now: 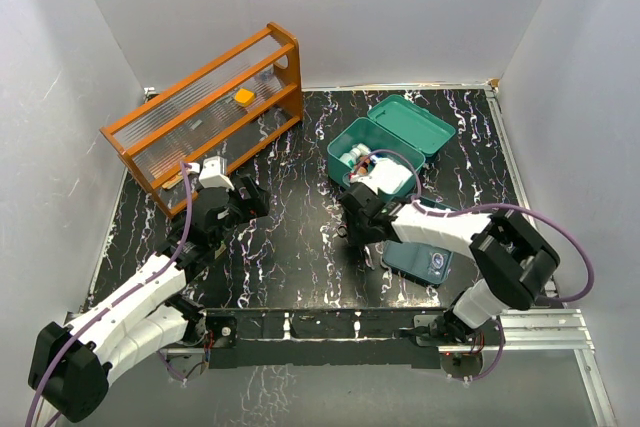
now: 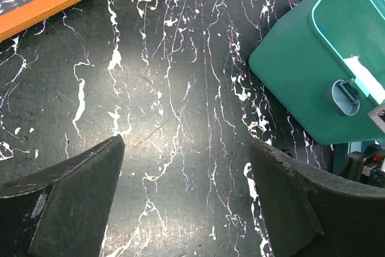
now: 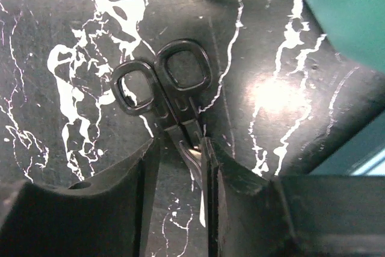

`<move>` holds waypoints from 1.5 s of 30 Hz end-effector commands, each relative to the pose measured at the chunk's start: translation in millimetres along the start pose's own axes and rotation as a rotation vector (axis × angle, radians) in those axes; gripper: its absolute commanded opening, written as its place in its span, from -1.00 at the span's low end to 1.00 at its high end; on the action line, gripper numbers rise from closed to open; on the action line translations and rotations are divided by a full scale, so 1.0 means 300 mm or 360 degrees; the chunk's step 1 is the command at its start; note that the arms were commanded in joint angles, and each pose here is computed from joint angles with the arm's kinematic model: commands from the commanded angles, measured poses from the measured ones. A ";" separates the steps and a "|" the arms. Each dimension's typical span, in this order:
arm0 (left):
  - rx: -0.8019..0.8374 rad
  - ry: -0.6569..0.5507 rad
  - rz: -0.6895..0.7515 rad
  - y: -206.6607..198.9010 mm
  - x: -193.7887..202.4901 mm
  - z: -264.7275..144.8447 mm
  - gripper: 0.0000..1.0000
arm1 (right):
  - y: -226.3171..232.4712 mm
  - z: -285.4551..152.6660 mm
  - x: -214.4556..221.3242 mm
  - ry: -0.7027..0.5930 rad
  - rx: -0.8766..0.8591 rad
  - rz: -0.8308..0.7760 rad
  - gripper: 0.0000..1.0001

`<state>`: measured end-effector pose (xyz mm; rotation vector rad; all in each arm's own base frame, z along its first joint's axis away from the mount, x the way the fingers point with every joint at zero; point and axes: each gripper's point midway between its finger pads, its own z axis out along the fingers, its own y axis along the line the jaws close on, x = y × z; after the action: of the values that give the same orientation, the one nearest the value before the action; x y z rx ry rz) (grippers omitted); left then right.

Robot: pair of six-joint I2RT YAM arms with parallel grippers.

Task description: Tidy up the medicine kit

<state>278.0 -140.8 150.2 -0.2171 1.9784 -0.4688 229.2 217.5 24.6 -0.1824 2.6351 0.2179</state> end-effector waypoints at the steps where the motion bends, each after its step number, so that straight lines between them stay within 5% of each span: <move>1: 0.0041 -0.0069 -0.0010 -0.040 -0.065 -0.005 0.69 | 0.015 0.016 0.018 0.0108 0.0016 -0.0023 -0.39; 14: 0.0031 -0.0068 -0.0008 -0.035 -0.061 -0.001 0.70 | -0.099 0.021 0.054 0.0252 0.0375 -0.0191 -0.25; 25: 0.0027 -0.0072 -0.0012 -0.031 -0.061 -0.004 0.70 | -0.033 0.052 0.075 0.0339 0.0245 -0.0141 -0.57; 45: 0.0028 -0.0064 -0.0015 -0.033 -0.056 0.001 0.70 | 0.003 -0.036 -0.020 0.0127 0.0136 -0.0089 -0.57</move>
<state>278.4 -141.0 147.2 -0.2164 1.9883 -0.4632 228.6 214.9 24.6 -0.2684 2.7465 0.0294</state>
